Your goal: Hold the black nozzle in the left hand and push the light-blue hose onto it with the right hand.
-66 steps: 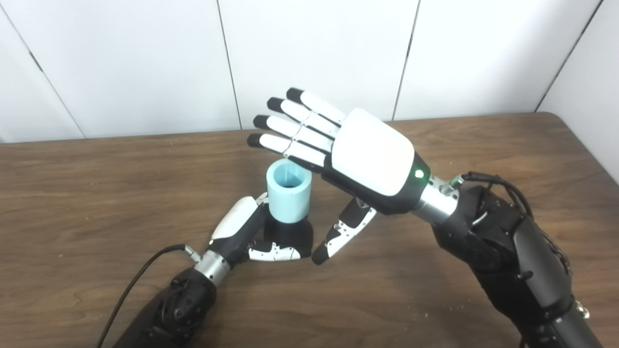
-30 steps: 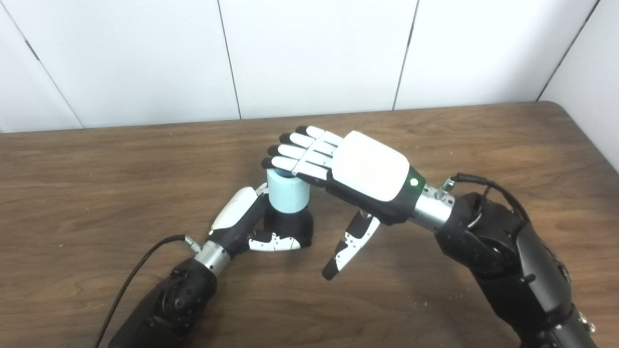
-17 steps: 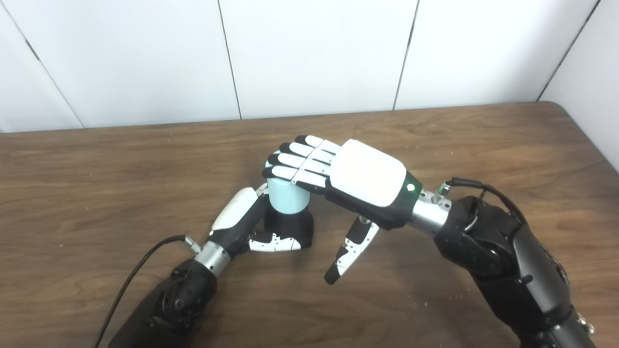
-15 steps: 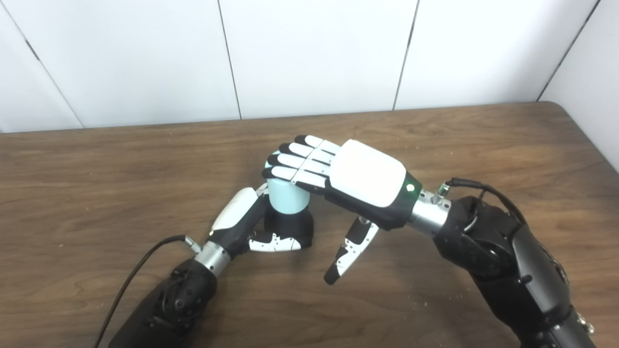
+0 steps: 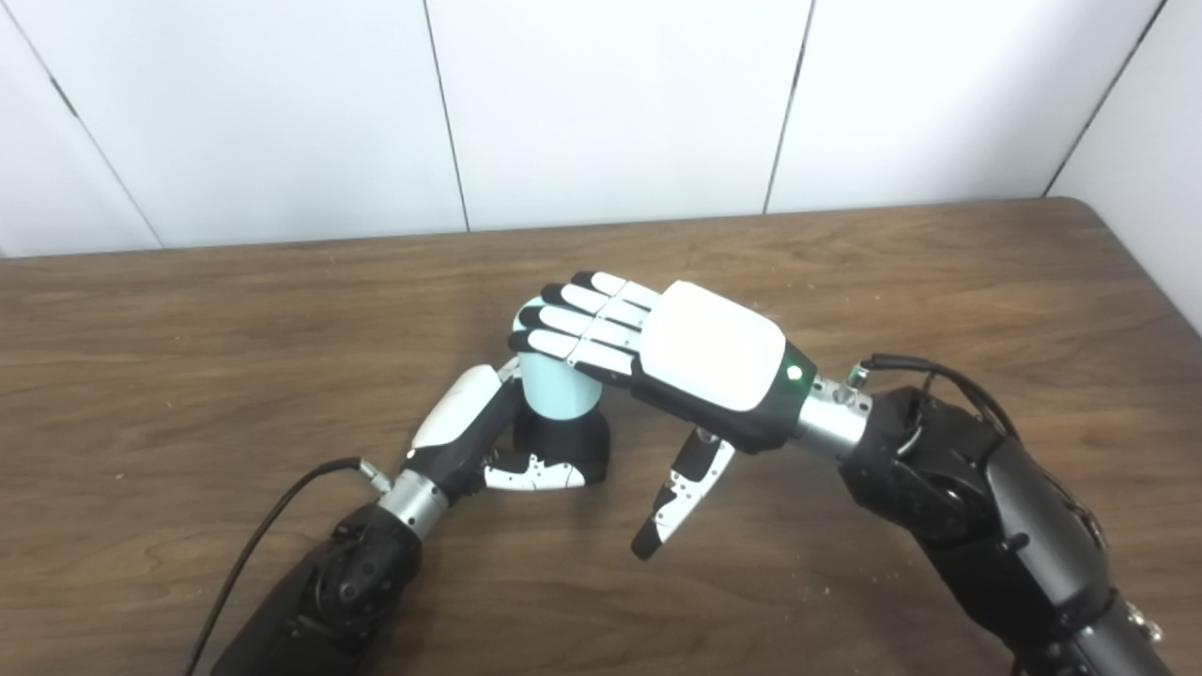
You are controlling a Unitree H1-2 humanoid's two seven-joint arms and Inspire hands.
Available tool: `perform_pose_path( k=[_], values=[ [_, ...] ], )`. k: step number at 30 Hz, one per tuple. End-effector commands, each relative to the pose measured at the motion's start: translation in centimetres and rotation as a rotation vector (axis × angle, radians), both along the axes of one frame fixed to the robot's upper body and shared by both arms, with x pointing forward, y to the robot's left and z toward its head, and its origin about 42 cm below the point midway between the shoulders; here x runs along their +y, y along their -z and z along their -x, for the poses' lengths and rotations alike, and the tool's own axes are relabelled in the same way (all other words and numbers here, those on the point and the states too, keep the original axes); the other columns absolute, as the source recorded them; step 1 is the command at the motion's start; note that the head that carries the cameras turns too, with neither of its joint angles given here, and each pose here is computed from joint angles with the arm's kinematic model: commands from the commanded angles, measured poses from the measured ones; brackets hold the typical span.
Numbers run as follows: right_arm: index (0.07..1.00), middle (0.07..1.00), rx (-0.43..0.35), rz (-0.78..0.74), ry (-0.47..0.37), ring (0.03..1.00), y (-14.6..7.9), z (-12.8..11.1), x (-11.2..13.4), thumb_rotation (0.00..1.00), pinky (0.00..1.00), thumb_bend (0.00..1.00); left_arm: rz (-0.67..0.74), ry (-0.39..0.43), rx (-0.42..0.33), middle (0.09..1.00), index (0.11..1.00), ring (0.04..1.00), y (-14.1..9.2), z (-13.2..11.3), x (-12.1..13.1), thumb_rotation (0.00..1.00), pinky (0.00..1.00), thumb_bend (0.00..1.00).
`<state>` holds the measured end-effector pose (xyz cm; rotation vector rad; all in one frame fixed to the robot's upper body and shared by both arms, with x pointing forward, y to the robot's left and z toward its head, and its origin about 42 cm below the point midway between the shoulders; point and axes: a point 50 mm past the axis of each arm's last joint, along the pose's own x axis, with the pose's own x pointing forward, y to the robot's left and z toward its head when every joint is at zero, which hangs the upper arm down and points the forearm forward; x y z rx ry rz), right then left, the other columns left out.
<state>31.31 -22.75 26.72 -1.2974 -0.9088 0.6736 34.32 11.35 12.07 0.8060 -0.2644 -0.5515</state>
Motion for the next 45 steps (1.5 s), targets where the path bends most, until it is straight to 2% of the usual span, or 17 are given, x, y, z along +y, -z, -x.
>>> perform_pose_path(
  k=[1, 22, 45],
  values=[
    [0.947, 0.954, 0.001, 0.052, 0.004, 0.977, 0.0, -0.3, -0.9, 0.63, 0.98, 0.91, -0.120, -0.002, 0.189, 0.744, 0.486, 0.881, 4.6, 2.6, 1.2, 0.44, 0.96, 0.49],
    [0.960, 0.959, 0.040, 0.050, 0.046, 0.981, 1.9, 0.1, -1.9, 0.66, 0.98, 0.89, -0.119, 0.001, 0.186, 0.745, 0.476, 0.881, 4.4, 2.6, 1.2, 0.44, 0.97, 0.49],
    [0.969, 0.963, 0.103, 0.027, 0.060, 0.980, 3.5, 0.7, -1.9, 0.66, 0.98, 0.89, -0.128, -0.001, 0.188, 0.744, 0.479, 0.882, 4.5, 2.7, 1.3, 0.45, 0.96, 0.48]
  ],
)
